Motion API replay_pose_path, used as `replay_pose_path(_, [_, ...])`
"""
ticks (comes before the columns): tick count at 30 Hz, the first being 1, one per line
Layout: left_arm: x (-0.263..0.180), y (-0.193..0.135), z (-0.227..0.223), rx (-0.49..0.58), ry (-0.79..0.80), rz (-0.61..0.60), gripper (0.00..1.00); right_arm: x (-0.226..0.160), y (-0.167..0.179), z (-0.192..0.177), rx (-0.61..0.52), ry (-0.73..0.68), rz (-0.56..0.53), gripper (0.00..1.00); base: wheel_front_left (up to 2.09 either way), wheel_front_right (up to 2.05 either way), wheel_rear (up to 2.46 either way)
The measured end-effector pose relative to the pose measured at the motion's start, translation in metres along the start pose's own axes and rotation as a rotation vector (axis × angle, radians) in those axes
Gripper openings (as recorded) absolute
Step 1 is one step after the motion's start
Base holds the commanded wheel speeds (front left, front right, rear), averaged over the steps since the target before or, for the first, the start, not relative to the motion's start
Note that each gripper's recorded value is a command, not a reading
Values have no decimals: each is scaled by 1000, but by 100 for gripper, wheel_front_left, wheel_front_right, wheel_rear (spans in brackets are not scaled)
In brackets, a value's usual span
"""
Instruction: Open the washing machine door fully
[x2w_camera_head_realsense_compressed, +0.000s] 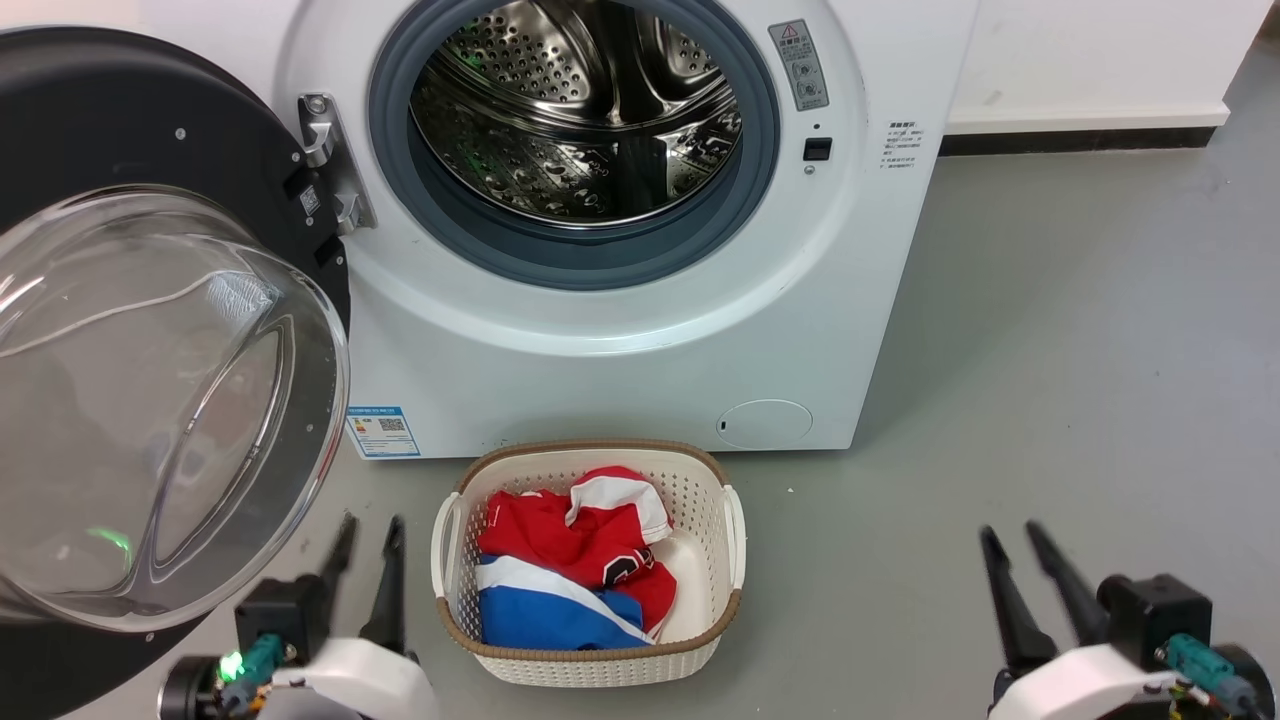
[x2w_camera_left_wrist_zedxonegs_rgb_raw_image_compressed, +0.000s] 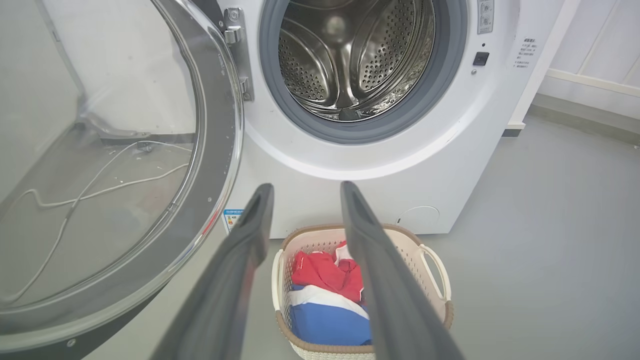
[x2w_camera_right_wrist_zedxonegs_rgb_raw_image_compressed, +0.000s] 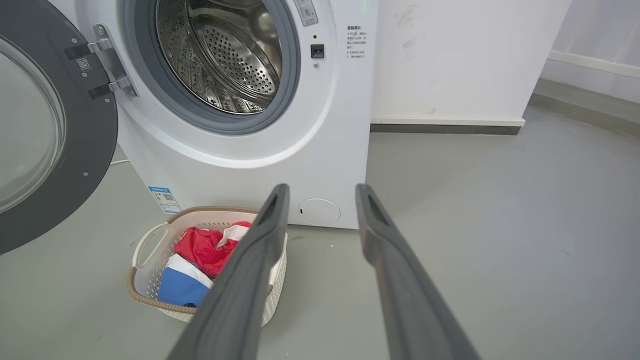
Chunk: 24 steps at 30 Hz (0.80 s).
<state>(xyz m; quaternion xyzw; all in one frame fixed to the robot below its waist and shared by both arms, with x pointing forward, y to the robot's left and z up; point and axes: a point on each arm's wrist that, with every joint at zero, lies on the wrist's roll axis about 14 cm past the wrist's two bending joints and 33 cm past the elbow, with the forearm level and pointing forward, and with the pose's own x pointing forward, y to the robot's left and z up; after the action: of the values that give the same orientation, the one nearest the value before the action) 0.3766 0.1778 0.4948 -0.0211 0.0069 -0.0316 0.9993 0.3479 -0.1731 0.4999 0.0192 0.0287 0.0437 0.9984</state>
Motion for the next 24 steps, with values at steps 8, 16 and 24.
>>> replay_pose_path(8, [-6, 3, -18, -130, 73, 31, 0, -4, -2, -14, 134, 38, -12, 0, 0, 0, 0])
replay_pose_path(16, [-5, 7, -21, -285, 99, 63, 0, -1, -5, -14, 289, 31, -25, 0, 0, 0, 0])
replay_pose_path(24, [-3, 8, -22, -431, 115, 82, 0, 3, -8, -13, 433, 22, -36, 0, 0, 0, 0])
